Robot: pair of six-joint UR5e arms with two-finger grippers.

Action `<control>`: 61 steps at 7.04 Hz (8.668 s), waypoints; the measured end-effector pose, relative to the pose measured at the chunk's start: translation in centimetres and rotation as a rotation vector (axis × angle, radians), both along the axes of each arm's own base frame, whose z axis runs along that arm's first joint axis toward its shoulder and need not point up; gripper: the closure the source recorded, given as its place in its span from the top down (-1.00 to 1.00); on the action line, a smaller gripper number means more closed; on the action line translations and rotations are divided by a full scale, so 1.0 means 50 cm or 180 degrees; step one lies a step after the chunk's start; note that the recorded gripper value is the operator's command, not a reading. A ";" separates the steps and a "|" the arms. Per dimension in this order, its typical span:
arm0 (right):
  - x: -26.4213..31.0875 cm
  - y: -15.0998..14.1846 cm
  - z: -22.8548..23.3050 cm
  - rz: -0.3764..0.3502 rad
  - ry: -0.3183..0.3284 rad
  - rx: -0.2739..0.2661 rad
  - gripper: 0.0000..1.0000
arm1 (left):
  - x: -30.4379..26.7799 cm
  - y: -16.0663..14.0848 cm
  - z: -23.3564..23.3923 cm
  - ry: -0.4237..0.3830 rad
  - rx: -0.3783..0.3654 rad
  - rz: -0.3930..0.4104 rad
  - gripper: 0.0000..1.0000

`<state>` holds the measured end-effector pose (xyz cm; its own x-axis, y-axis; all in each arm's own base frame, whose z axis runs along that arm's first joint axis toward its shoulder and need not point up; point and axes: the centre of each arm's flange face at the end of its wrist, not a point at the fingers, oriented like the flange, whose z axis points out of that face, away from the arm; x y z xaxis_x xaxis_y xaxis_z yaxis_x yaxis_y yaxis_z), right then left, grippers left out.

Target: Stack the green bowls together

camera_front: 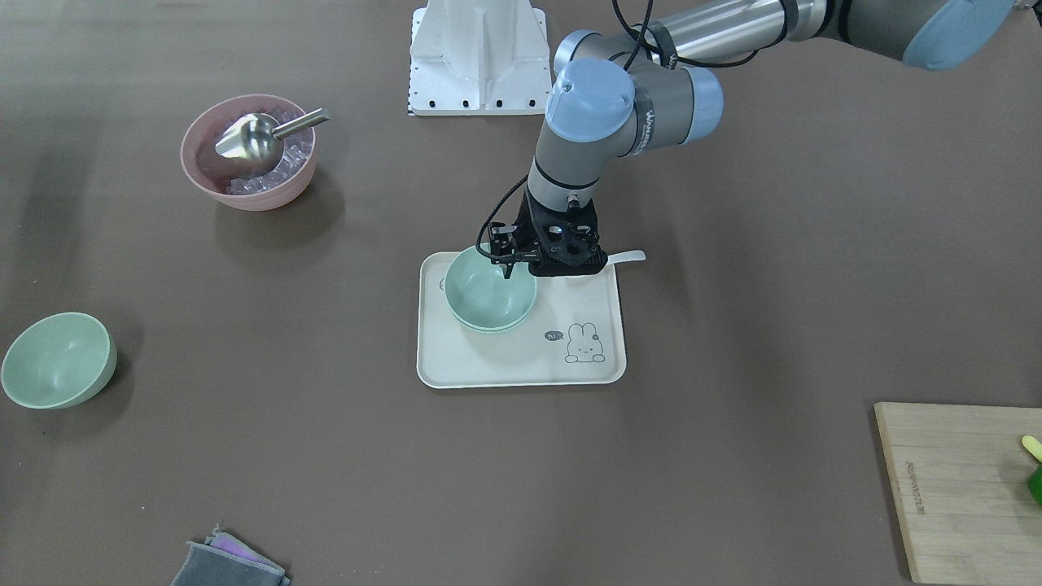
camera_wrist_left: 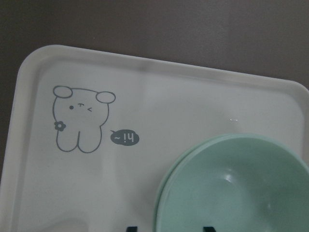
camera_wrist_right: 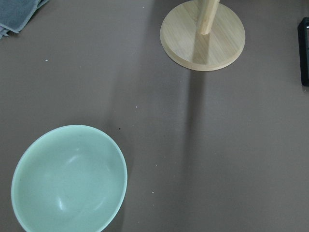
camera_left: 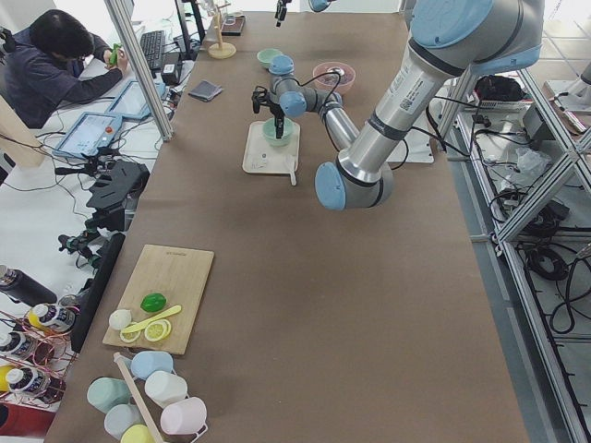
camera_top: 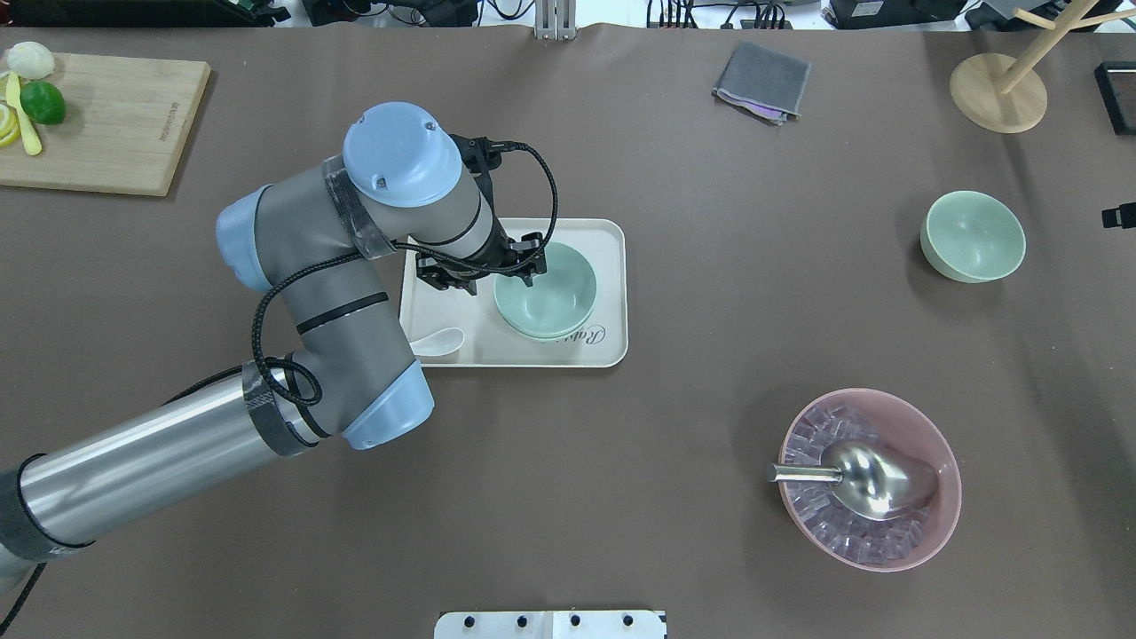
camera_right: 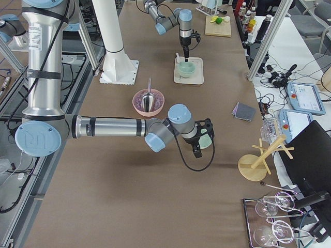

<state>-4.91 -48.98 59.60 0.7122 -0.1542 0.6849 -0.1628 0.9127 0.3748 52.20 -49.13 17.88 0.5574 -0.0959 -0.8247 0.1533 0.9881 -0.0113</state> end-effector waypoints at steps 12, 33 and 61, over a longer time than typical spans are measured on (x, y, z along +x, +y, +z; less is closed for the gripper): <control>-0.222 -0.153 0.062 -0.0229 0.0213 -0.0765 0.36 | -0.729 -0.044 0.507 -0.0390 0.0326 0.0824 0.97; -0.851 -0.030 -0.829 -0.0529 -0.0137 -0.0782 -1.00 | -1.159 -0.045 0.972 -0.0649 0.0153 0.0860 0.97; -0.949 -0.074 -0.802 -0.0352 -0.0088 -0.0638 1.00 | -1.168 -0.010 1.014 -0.0618 0.0059 0.0856 0.97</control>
